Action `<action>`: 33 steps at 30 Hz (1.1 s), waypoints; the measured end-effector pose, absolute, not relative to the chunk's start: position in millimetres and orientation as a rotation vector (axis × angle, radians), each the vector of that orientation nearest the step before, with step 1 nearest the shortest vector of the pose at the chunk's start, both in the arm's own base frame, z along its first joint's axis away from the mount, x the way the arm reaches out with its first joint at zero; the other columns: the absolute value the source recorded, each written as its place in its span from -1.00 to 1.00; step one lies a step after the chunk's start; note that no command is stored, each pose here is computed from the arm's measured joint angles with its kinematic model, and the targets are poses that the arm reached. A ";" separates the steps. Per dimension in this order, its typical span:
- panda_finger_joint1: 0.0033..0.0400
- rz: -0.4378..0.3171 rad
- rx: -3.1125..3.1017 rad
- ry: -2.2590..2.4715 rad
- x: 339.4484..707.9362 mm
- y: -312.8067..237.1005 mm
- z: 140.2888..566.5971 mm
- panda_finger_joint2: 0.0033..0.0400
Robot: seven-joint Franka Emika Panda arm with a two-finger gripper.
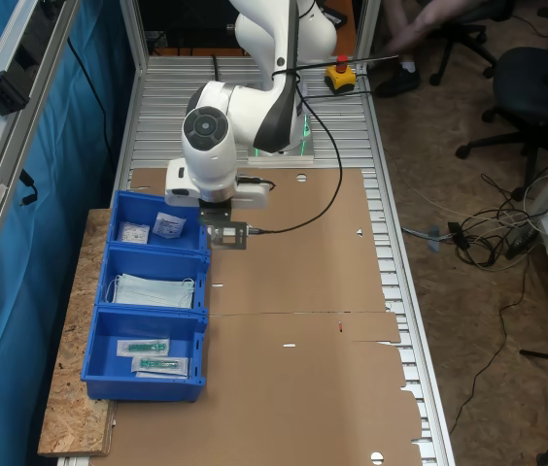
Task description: Pick and place sorting task of medical equipment.
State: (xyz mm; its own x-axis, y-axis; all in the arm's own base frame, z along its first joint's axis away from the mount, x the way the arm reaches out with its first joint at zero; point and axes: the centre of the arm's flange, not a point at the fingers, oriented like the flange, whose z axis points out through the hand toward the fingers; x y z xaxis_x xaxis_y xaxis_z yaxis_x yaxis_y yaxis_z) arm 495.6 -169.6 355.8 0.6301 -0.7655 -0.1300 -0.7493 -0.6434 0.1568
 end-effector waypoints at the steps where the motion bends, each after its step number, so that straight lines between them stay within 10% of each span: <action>1: -0.85 -0.296 2.746 -1.306 487.9 -172.8 353.5 -0.85; 11: -0.85 -0.311 2.672 -1.500 440.1 -208.2 331.9 -0.85; 33: -0.85 -0.049 2.572 -1.710 432.5 -273.2 294.5 -0.85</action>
